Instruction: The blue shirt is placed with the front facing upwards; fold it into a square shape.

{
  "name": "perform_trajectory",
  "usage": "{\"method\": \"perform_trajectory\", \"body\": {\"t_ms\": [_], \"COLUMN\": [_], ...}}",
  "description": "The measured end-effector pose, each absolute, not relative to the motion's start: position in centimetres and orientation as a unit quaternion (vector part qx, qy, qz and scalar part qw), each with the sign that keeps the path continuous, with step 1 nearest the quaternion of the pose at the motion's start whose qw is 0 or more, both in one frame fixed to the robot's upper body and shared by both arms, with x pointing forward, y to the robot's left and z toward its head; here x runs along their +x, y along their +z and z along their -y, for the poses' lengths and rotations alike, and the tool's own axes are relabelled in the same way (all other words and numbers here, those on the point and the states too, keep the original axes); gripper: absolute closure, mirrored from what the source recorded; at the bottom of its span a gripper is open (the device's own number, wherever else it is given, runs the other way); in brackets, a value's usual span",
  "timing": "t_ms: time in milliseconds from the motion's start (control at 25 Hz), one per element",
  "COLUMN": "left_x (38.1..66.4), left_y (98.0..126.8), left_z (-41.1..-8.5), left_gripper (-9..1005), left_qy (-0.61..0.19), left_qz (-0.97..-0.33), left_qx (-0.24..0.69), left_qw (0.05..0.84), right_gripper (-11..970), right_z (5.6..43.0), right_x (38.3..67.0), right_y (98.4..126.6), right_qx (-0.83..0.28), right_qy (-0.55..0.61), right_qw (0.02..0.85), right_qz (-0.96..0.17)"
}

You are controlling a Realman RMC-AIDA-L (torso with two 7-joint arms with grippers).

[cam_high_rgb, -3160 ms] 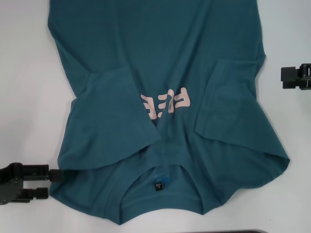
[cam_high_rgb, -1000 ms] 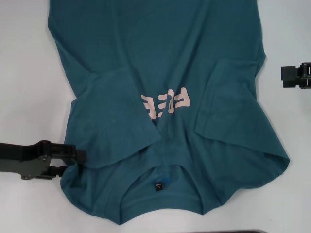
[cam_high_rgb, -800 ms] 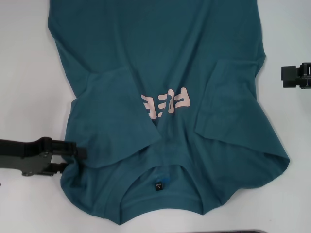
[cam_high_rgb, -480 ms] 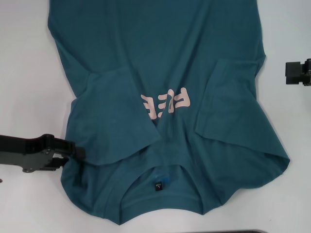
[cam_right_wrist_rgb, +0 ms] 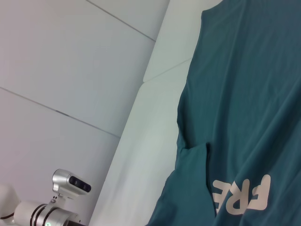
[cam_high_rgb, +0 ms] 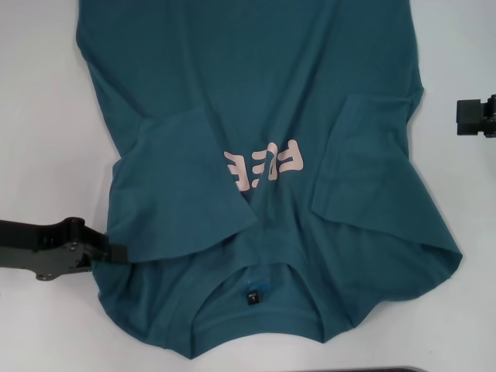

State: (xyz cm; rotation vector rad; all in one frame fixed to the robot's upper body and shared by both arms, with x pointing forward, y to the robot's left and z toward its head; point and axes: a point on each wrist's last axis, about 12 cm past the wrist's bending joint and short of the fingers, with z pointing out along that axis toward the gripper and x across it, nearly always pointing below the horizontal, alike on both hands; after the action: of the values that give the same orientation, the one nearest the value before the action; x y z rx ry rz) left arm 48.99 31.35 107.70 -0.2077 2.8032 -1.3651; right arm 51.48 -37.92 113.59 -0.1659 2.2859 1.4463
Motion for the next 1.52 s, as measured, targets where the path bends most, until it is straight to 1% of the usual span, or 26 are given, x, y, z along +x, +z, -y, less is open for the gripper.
{"method": "perform_trajectory", "body": {"t_ms": [160,400,640,840,1240,1520], "left_x": [48.8,48.7,49.0,49.3,49.3,49.5], "left_y": [107.8,108.3,108.5,108.6,108.3,108.3], "left_z": [-31.4,-31.6,-32.0,-31.8,-31.8,-31.7], "left_gripper": [958,961,962,962,963,963], "left_qy": [-0.443,-0.457,-0.458,-0.458,-0.456,-0.456], "left_qz": [-0.895,-0.888,-0.887,-0.887,-0.888,-0.888], "left_qx": [-0.058,-0.045,-0.053,-0.051,-0.058,-0.056], "left_qw": [0.006,0.009,0.018,0.020,0.021,0.022], "right_gripper": [193,193,193,193,193,193], "right_z": [37.8,37.9,38.8,39.0,39.5,38.9], "right_x": [51.5,51.0,49.1,48.2,48.1,48.3], "right_y": [113.5,113.0,112.0,111.0,110.0,109.1], "right_qx": [-0.063,-0.072,-0.086,-0.093,-0.091,-0.095], "right_qy": [0.520,0.514,0.489,0.461,0.416,0.398], "right_qw": [0.215,0.203,0.132,0.078,0.064,0.060], "right_qz": [-0.824,-0.830,-0.858,-0.879,-0.903,-0.910]}}
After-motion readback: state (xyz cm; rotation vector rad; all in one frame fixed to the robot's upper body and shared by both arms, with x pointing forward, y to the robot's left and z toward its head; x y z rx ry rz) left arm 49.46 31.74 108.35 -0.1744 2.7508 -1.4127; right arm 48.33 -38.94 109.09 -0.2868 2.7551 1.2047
